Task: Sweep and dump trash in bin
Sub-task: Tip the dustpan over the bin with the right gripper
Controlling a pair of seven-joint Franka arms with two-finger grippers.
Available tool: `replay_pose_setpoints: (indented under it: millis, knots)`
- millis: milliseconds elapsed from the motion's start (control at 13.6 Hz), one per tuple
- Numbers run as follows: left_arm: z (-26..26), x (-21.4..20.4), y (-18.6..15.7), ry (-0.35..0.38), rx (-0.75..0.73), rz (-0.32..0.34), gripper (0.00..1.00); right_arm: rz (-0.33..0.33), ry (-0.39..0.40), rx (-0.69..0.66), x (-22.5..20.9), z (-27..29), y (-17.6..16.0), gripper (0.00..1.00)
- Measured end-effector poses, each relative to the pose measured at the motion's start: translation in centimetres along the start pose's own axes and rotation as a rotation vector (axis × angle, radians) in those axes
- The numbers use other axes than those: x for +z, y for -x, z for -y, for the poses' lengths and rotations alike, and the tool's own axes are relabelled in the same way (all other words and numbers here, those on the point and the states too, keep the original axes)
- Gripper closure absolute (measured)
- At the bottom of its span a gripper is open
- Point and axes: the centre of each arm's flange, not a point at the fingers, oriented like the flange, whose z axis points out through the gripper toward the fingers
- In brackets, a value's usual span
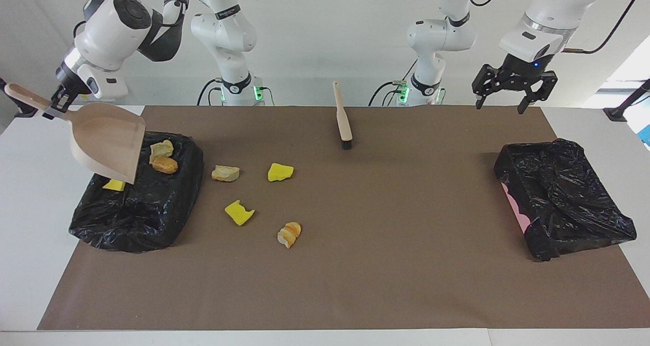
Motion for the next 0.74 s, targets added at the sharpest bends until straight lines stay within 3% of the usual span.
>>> replay_pose_setpoints:
  millis: [442,736]
  knots:
    - [0.0,0.0,0.2,0.000,-0.002,0.009,0.00,-0.315,-0.093,0.047,0.3,-0.9,-6.9,0.68]
    - [0.6,0.0,0.2,0.000,-0.014,0.010,0.00,-0.434,-0.143,0.150,-0.5,-2.0,-11.7,0.68]
